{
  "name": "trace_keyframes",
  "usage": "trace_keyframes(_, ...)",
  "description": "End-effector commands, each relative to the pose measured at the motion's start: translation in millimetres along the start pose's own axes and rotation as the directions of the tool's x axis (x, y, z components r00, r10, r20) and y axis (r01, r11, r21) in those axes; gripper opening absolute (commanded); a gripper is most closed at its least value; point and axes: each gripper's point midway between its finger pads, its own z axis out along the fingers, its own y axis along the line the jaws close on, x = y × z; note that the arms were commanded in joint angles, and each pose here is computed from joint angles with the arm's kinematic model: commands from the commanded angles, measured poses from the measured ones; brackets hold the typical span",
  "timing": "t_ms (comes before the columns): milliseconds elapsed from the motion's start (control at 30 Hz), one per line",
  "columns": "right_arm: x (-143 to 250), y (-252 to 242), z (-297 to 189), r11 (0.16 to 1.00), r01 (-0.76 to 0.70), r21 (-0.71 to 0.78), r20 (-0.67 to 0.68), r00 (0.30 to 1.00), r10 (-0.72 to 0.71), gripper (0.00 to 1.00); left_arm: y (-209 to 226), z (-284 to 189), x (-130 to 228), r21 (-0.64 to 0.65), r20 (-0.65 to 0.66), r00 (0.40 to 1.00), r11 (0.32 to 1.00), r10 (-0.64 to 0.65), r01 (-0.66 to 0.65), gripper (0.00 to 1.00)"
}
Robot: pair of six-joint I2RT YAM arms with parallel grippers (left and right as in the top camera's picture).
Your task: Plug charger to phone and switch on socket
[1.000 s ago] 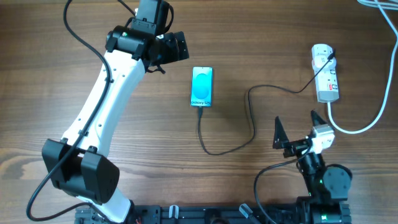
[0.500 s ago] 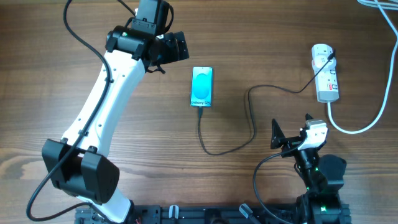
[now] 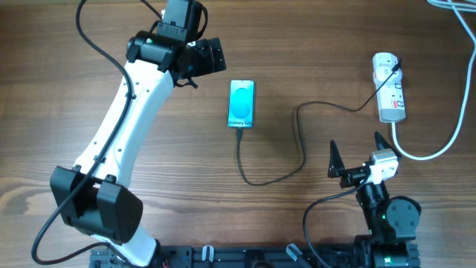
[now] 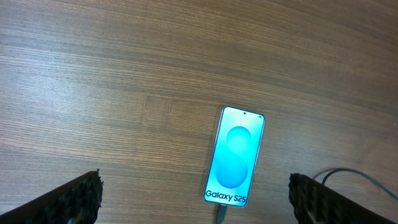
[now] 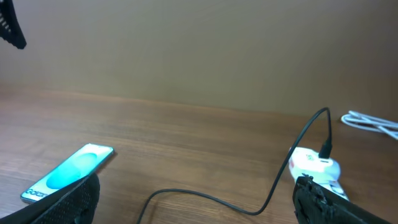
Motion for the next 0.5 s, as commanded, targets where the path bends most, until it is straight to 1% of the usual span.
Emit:
trace_keyframes(0,-3.0,-0.3,-0.7,0.999,0.029,0.012,0.014,0.999,-0.030,1.00,4.8,2.9,-0.3,-0.015,0.000,1.000,1.000,-0.014,0.014,1.00)
trace_keyframes(233,-3.0,-0.9,-0.7,1.000,0.018,0.015,0.014,1.000,-0.018,1.00,4.7,2.8,-0.4,-0.014,0.000,1.000,1.000,-0.014,0.014,1.00)
trace_keyframes(300,-0.9,-11.3,-1.2,0.995,-0.062,0.075,0.009,0.998,0.061,1.00,4.7,2.8,-0.4,-0.014,0.000,1.000,1.000,-0.014,0.014,1.00)
trace_keyframes(467,-0.8,-12.0,-1.2,0.995,-0.058,0.078,0.008,0.998,0.058,1.00,4.7,2.8,-0.4,-0.014,0.000,1.000,1.000,-0.014,0.014,1.00)
